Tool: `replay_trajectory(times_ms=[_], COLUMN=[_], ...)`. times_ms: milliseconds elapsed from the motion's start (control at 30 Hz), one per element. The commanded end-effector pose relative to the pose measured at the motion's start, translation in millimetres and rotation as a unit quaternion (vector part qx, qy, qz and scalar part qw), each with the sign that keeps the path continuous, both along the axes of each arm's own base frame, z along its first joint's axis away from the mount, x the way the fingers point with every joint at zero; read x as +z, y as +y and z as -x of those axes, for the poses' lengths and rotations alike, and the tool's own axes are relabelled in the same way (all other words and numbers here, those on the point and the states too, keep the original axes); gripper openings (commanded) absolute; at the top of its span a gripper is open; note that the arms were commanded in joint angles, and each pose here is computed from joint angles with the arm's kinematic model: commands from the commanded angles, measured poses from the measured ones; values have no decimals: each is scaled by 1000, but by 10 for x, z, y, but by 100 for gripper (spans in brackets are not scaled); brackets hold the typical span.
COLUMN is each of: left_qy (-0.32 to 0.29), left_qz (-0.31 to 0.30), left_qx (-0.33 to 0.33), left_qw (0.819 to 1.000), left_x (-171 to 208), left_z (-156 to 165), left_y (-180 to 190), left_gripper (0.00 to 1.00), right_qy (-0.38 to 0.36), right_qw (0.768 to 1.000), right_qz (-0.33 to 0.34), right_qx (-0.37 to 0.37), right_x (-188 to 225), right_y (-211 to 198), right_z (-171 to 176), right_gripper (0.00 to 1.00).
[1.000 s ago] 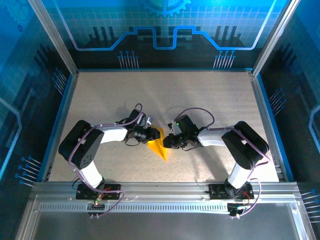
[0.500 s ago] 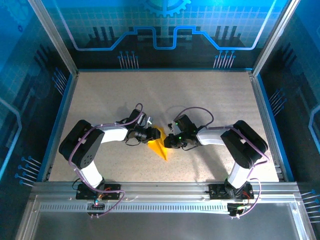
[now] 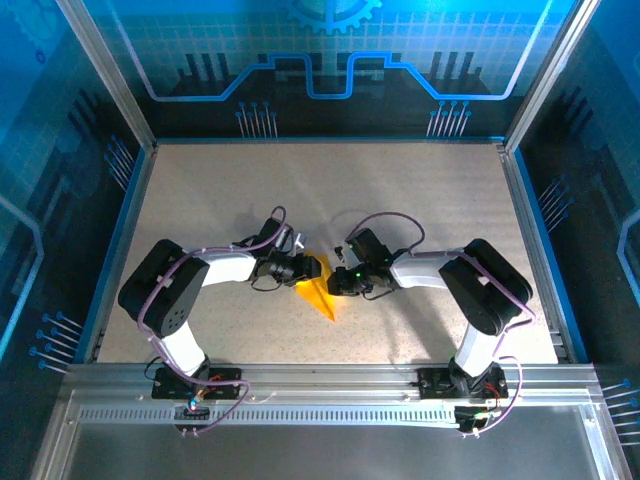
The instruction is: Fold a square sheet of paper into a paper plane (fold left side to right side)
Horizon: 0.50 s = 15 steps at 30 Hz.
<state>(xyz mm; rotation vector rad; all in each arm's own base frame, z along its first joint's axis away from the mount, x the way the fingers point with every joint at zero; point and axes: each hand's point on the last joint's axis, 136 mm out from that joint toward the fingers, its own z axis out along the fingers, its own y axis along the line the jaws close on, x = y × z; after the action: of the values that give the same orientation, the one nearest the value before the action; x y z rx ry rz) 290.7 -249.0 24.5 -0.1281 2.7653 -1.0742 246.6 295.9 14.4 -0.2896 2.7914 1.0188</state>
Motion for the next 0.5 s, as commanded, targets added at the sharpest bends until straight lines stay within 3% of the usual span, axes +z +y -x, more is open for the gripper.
replay_trajectory(times_ms=[0,233,467], left_qy=[9,-1,-36], left_qz=[-27,-21,-20], left_qx=[-8,-2,-9], left_qw=[1000,1000,999], left_x=[-118,-28,298], left_z=[55,24,-98], left_y=[35,29,-1], left_gripper=[42,45,49], right_qy=[11,41,66], right_qw=[999,997,992], right_qz=[31,70,111], right_qx=[9,1,-12], right_x=[-128,-300,-467], right_y=[-26,-138,-283], right_z=[74,223,325], right_gripper=[14,14,14])
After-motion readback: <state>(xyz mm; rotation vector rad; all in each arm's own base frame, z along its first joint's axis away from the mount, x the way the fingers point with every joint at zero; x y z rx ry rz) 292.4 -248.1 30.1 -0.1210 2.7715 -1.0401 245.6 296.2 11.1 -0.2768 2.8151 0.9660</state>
